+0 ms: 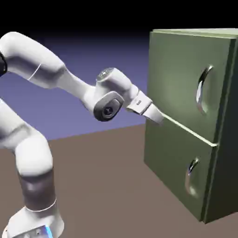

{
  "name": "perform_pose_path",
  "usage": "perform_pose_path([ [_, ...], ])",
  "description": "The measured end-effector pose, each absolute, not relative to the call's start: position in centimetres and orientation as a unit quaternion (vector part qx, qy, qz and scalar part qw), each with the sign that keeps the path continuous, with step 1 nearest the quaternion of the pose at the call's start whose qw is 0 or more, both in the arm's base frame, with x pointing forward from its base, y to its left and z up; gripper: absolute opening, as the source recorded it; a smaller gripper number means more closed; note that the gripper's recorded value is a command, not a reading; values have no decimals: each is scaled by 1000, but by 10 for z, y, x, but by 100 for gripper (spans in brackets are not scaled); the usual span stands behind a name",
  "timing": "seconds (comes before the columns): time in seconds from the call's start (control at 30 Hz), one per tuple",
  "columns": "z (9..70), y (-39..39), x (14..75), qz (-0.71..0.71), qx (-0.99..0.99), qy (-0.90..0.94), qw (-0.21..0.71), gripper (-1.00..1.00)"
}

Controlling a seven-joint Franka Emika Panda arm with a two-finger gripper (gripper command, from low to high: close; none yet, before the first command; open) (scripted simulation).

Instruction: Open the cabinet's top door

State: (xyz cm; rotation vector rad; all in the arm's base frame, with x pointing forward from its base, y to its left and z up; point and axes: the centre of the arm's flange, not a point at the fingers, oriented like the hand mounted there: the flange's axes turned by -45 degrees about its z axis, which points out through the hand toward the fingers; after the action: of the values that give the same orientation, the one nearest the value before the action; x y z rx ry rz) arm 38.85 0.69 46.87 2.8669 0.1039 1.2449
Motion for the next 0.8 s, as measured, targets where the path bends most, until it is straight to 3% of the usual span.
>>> perform_pose_path([
  [0.8, 615, -21, 338, 581, 808, 96, 21, 0],
])
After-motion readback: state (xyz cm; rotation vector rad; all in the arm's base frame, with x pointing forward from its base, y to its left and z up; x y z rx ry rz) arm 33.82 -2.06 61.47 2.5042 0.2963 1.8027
